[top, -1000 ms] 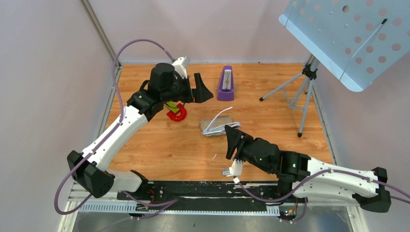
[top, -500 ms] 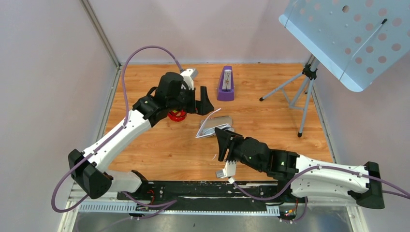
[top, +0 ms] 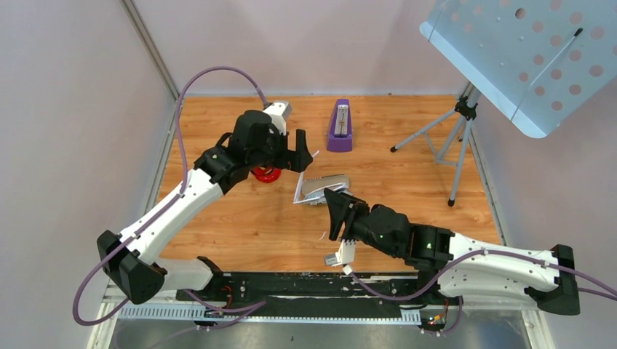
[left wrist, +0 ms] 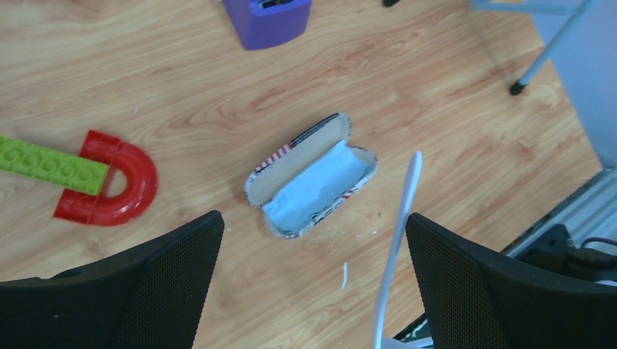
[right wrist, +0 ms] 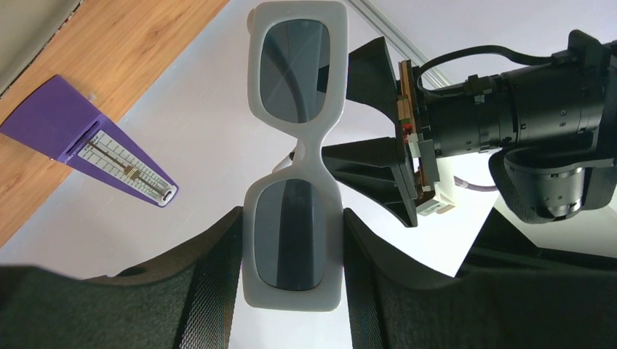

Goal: Organize the sunglasses
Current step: Fold the sunglasses at the center of the board.

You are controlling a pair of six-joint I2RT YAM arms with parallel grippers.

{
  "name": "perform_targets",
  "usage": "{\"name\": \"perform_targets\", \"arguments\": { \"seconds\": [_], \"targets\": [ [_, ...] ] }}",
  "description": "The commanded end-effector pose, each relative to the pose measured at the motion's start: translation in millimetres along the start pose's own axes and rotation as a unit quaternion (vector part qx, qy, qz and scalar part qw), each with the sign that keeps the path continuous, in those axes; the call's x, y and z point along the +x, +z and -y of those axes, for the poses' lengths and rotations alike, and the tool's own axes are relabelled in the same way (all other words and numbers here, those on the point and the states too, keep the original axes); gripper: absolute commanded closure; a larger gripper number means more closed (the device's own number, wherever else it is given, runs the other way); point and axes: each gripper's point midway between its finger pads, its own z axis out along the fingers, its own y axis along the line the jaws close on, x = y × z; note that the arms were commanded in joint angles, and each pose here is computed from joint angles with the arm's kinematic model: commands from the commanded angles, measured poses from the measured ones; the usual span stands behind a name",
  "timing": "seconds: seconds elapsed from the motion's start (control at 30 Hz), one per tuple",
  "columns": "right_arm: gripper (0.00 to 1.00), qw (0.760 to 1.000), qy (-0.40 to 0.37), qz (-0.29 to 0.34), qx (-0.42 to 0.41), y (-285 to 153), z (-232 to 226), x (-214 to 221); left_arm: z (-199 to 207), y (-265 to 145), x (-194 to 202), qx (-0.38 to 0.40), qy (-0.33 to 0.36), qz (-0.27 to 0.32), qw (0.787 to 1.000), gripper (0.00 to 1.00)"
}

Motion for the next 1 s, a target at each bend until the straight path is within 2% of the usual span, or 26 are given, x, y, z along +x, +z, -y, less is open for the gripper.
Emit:
{"name": "perform_targets", "arguments": {
  "seconds": [0.0,0.1,0.23,0.33,0.43,0.6,0.77,0.97],
  "targets": [
    [0.82,1.000,0.012,-0.013,0.000,-5.3,-1.0,8.4,34.1,-14.4,-18.1,0.101,-0.013,0.051,0.994,0.01],
    [0.82,1.000,0.014,-0.016,-0.004,-7.2,-3.2,9.7,47.1,-30.5,-33.8,0.132,-0.021,0.082,0.988,0.01],
    [0.82,1.000,0.014,-0.016,-0.004,-8.6,-4.5,9.1,26.6,-42.8,-49.0,0.080,-0.020,0.114,0.990,0.00],
    [0.82,1.000,0.013,-0.015,0.000,-9.8,-1.9,10.1,-15.2,-31.3,-37.3,-0.028,-0.003,0.081,0.996,0.00],
    [0.82,1.000,0.015,-0.014,0.008,-11.1,4.0,11.7,-33.3,-6.9,-9.2,-0.063,0.006,0.031,0.997,0.01],
    [0.82,1.000,0.021,-0.018,0.008,-10.8,7.4,14.4,-20.8,18.1,19.2,-0.028,0.008,-0.017,0.999,0.03],
    [0.82,0.998,0.043,-0.035,-0.006,-6.0,7.6,21.4,14.1,17.4,21.3,0.051,0.018,-0.025,0.998,0.03],
    [0.82,0.995,0.071,-0.061,-0.021,0.8,4.2,28.8,35.6,12.8,27.5,0.097,0.018,-0.034,0.995,0.03]
  ]
}}
